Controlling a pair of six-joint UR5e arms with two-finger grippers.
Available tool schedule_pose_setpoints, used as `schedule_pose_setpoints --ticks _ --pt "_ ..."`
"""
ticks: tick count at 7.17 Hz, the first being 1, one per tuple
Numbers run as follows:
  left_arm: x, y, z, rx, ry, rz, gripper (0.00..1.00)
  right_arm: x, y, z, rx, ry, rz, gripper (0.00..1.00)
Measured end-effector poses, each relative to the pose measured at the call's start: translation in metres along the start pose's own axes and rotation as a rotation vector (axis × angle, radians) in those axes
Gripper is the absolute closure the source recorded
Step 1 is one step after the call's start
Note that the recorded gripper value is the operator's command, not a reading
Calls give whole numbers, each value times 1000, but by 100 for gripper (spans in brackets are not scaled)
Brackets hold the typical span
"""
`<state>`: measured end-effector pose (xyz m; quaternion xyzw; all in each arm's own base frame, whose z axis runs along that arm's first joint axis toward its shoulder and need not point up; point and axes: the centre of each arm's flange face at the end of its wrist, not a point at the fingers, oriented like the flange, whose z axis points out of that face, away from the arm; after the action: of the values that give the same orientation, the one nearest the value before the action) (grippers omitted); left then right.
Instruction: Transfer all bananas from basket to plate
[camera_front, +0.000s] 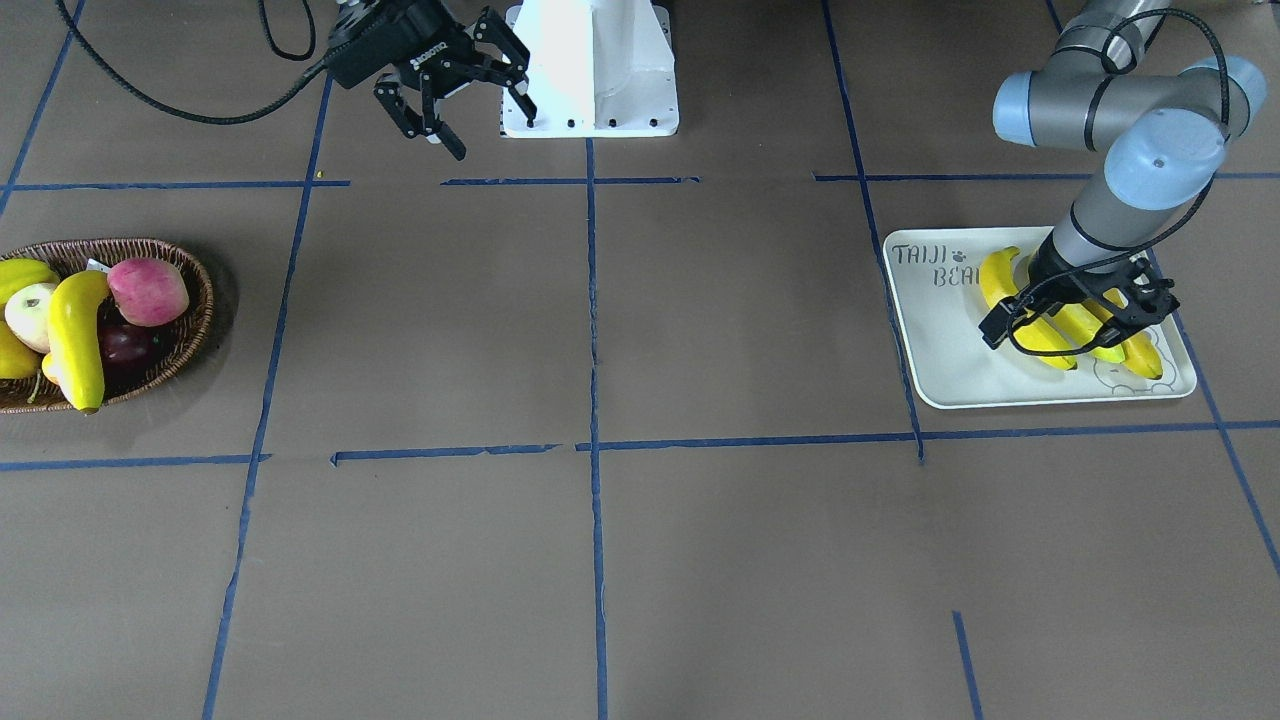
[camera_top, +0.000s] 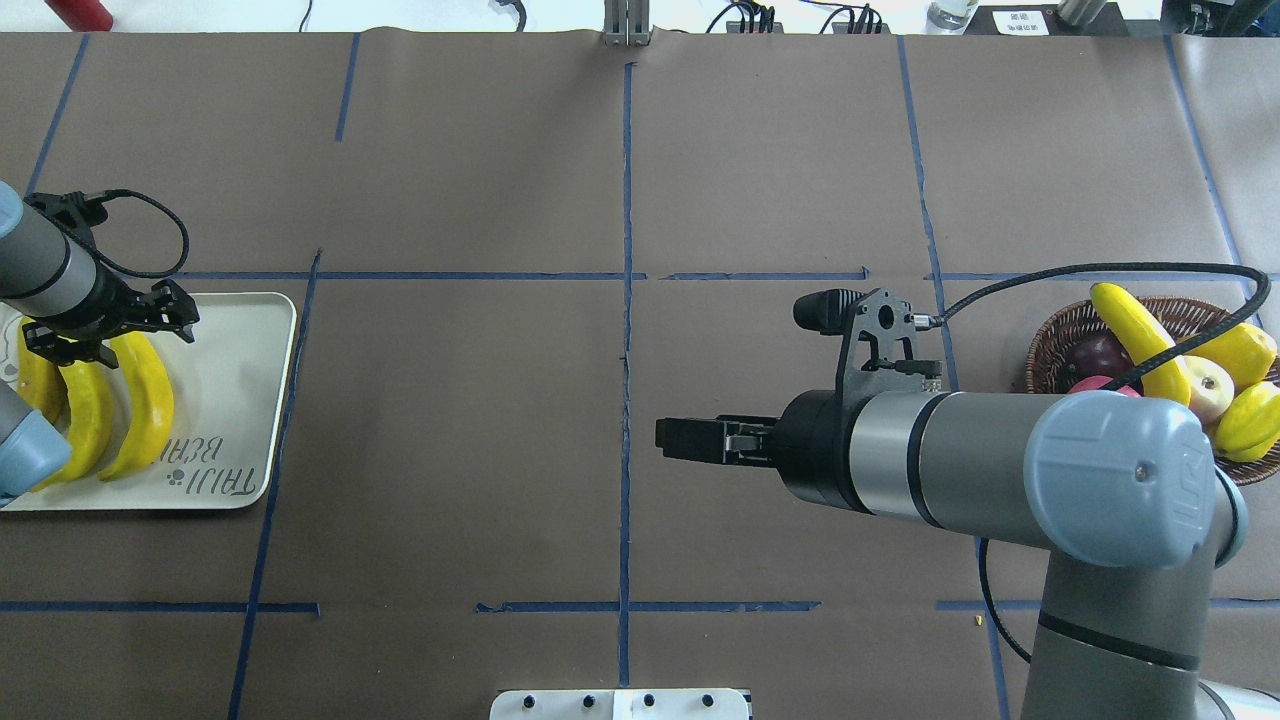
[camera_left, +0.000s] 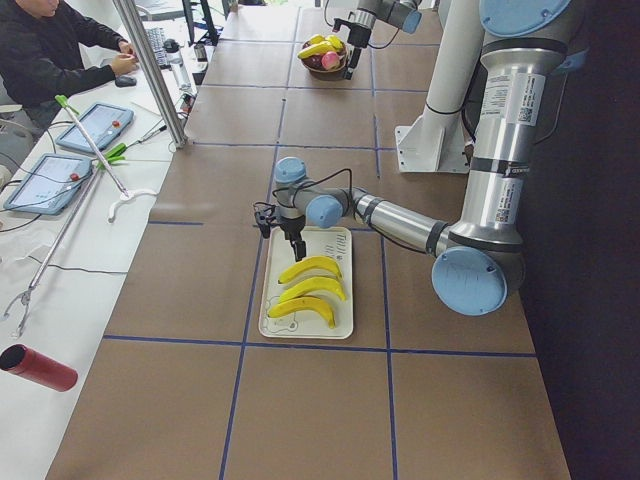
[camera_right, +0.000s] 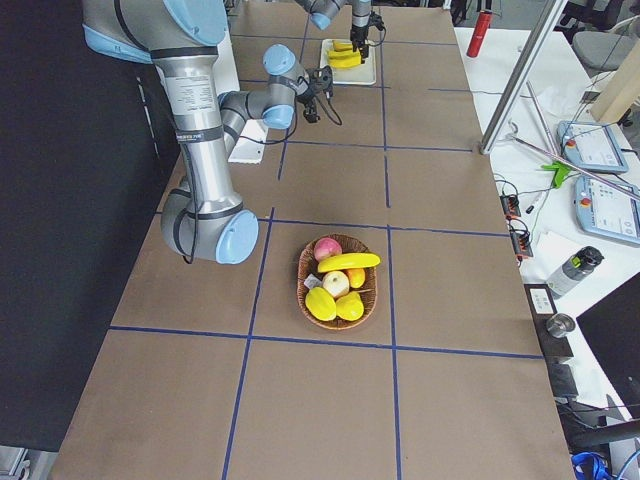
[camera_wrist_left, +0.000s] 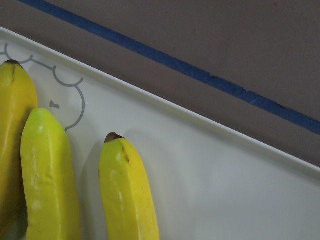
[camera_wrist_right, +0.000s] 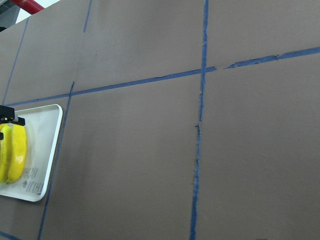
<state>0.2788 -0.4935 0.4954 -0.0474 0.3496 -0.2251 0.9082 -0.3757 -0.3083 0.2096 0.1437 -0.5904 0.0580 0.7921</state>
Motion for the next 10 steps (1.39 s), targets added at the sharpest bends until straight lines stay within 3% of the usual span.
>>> schedule_pose_setpoints --ticks 3,5,10 --pt "100 31 -77 24 193 3 0 130 -53 -62 -80 162 -11 0" --pt "151 80 -104 -13 282 39 0 216 -86 -99 -127 246 -30 0" --pt "181 113 -112 -54 322 11 0 368 -115 -77 -187 454 -22 0"
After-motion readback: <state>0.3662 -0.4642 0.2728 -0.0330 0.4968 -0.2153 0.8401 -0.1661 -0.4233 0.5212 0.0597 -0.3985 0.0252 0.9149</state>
